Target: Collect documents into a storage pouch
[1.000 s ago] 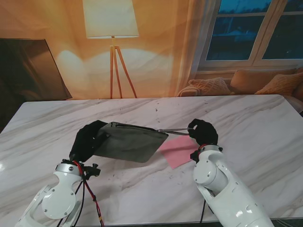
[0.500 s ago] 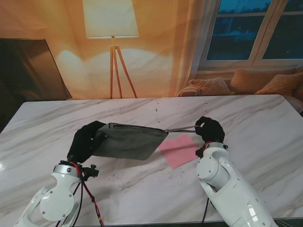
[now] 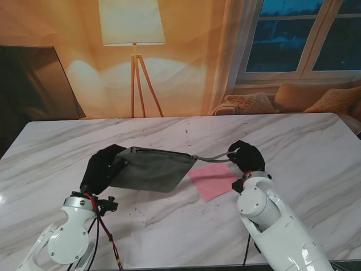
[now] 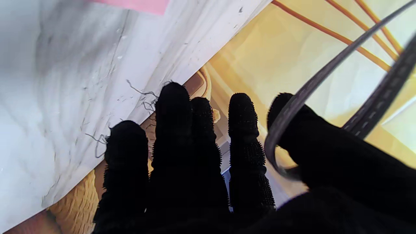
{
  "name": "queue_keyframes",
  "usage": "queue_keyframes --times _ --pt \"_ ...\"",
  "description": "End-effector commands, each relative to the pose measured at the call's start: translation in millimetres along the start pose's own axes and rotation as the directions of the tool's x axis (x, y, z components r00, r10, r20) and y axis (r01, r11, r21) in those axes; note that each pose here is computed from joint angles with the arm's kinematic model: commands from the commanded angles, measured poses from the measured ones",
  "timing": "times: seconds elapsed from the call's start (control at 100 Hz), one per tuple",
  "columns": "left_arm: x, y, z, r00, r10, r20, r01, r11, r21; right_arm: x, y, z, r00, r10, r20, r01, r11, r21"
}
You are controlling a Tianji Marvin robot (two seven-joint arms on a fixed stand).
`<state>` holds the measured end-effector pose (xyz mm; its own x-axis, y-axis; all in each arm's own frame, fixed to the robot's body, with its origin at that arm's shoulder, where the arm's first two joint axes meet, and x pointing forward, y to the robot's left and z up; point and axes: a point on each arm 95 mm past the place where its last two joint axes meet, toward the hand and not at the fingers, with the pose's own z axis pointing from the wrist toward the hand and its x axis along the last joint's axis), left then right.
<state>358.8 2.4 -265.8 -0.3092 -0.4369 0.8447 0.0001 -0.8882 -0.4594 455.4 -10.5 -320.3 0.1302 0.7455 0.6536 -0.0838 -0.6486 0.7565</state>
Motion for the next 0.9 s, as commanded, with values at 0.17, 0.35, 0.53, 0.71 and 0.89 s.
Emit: queue_keyframes --times 0.17,0.35,0.53,0.71,0.89 --pt "-1.1 9.8 6.8 0.999 -0.044 0.028 0.045 0.998 -0.048 2.8 -3.2 -6.5 0.998 -0.006 -0.056 0.008 0.999 0.041" --pt "-6.3 15.2 11.0 0.996 -0.072 0.057 0.078 0.991 -0.105 8.7 -0.3 -11.1 0.994 -0.004 -0.113 0.011 0.998 0.065" --pt "-15.8 17.6 14.7 0.987 -0.108 0.119 0.128 0.977 -0.170 13.2 4.5 -16.4 0.984 -0.009 -0.178 0.024 0.996 0.083" --pt "-24.0 19.2 16.7 0.975 -0.148 0.167 0.181 0.963 -0.202 20.4 6.2 -23.2 0.968 0.008 -0.251 0.015 0.996 0.090" --pt "-24.8 21.3 17.6 0.973 -0.153 0.170 0.186 0.962 -0.198 29.2 7.3 -31.1 0.951 0.035 -0.308 -0.002 0.994 0.107"
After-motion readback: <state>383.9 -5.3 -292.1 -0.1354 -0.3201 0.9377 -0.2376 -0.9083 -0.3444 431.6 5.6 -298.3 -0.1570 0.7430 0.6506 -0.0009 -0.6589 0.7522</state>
